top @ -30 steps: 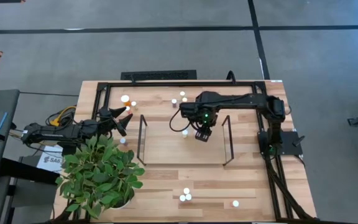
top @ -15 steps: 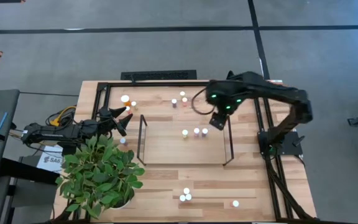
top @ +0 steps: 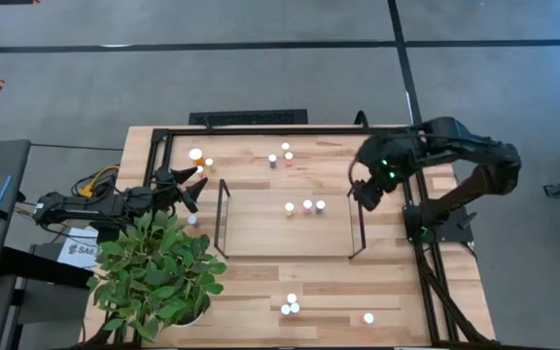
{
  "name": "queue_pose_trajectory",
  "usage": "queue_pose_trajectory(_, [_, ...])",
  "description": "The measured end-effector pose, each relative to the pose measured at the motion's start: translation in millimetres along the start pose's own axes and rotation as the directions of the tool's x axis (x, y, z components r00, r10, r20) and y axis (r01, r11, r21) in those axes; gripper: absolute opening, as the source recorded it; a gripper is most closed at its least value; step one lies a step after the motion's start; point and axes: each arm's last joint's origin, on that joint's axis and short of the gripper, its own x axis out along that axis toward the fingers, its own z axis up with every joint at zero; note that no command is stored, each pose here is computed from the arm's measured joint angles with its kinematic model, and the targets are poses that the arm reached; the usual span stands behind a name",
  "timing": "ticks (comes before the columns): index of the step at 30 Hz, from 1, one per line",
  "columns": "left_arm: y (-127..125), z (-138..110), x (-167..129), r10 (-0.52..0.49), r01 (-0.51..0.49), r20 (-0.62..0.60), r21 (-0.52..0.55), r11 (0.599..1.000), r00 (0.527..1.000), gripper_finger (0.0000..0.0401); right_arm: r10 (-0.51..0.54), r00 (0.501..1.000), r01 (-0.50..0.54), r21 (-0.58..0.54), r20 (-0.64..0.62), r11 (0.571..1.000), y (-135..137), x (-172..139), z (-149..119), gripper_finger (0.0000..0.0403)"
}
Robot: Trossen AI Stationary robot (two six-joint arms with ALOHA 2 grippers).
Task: Pick and place medicine bottles onto shelf by color
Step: Put the red pill bottle on the shelf
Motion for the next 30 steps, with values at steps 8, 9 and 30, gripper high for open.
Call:
queue_pose_trajectory(8, [0.0,0.0,0.0,0.0,0.0,0.0,0.0,1.0,1.0,0.0265,0.043,0.994,-0.041,0.017,-0.097,0.999,29.7,4.3,-36.1,0.0234])
queue_pose_trajectory(9, [0.0,0.1,0.0,0.0,0.0,0.0,0.0,1.0,1.0,0.0265,0.045,0.993,-0.044,0.01,-0.112,0.999,33.8,5.1,-42.0,0.0234])
queue_pose_trajectory(30, [0.0,-0.1,0.0,0.0,0.0,0.0,0.0,1.0,1.0,0.0265,-0.07,0.952,-0.034,-0.331,-0.298,0.943,95.4,27.4,-173.0,0.0234])
